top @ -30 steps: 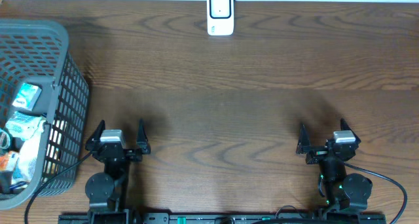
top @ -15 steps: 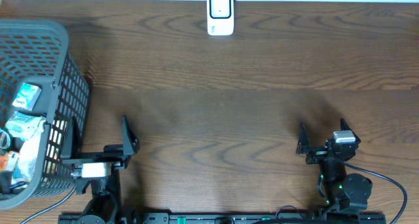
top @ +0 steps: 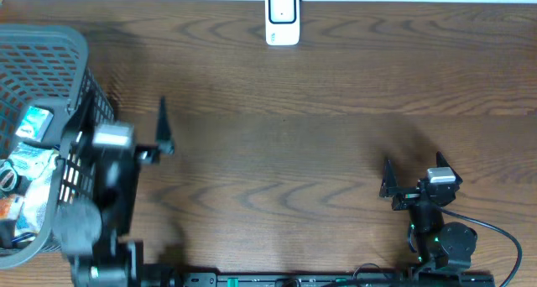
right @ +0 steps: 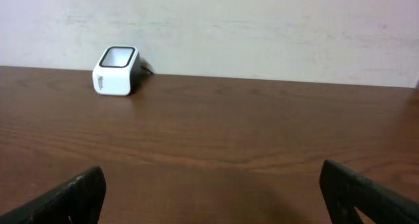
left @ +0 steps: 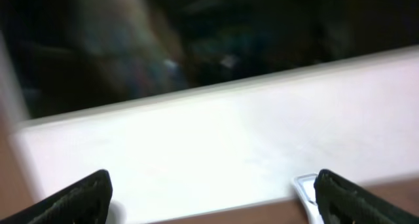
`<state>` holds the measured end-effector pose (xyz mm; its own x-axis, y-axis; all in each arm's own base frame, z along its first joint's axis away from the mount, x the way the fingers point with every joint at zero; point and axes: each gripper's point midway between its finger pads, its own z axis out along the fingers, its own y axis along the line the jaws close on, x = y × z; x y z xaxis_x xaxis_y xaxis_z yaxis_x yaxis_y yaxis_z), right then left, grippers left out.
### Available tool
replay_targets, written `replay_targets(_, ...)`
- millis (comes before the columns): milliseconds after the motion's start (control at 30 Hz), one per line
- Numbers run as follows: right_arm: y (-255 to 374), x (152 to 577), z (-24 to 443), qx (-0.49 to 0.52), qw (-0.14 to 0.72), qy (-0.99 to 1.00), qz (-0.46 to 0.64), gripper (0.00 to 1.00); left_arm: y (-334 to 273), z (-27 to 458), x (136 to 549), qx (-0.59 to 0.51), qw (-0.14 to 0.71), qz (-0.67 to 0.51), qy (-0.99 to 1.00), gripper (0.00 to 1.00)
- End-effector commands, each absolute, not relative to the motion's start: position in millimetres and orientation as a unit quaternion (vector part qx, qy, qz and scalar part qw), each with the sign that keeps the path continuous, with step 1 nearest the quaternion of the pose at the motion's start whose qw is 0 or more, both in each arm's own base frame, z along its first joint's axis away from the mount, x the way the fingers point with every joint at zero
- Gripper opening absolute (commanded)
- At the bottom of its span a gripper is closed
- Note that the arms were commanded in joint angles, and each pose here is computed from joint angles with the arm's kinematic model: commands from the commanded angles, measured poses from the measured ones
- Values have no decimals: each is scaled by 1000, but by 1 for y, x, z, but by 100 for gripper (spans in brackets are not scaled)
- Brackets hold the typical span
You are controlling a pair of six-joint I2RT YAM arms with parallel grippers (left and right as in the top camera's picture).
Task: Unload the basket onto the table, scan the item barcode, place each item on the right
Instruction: 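Move the left gripper over the grey basket and lower into it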
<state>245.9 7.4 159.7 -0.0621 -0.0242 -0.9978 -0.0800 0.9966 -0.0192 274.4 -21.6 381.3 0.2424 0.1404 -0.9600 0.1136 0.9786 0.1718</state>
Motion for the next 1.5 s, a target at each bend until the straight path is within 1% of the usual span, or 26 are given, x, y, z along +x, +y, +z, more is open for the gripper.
replay_targets(0,5,246,160,-27,685,728,22,99,-71,373,291,229,751,-88,613,98)
replay_targets(100,5,246,160,-27,685,728,22,99,-89,368,296,275,745,-126,595,98)
replay_targets(200,5,246,160,-28,685,728,22,99,-86,376,304,272,759,-114,581,98)
replay_targets(233,5,246,160,-28,685,728,22,99,-83,378,306,263,763,-107,581,98)
replay_targets(267,5,246,160,-27,685,728,22,99,-67,387,315,204,769,-99,598,97)
replay_targets(367,5,246,160,-28,685,728,22,99,-45,398,323,136,756,-98,632,98)
replay_targets(433,5,246,160,-27,685,728,22,99,-33,406,326,118,729,-93,668,98)
replay_targets(533,5,246,160,-27,685,728,22,99,-10,411,330,74,662,-88,741,97)
replay_targets(600,5,246,160,-28,685,728,22,99,6,408,331,45,604,-87,791,98)
replay_targets(700,5,246,160,-27,685,728,22,99,12,399,333,23,550,-95,829,98)
replay_targets(833,5,246,160,-27,685,728,22,99,15,388,344,16,529,-102,842,97)
replay_targets(933,5,246,160,-27,685,728,22,99,19,392,352,5,536,-103,838,98)
replay_targets(1033,5,246,160,-27,685,728,22,99,31,402,355,-37,532,-106,839,98)
replay_targets(1100,5,246,160,-27,685,728,22,99,50,410,353,-80,521,-85,845,98)
replay_targets(1167,5,246,160,-27,685,728,22,99,80,412,349,-139,499,-39,855,97)
replay_targets(1333,5,246,160,-27,685,728,22,99,184,403,313,-349,419,151,824,98)
replay_targets(1400,5,246,160,-28,685,728,22,99,211,395,302,-418,403,176,795,98)
replay_targets(1467,5,246,160,-28,685,728,22,99,229,386,296,-476,396,165,768,98)
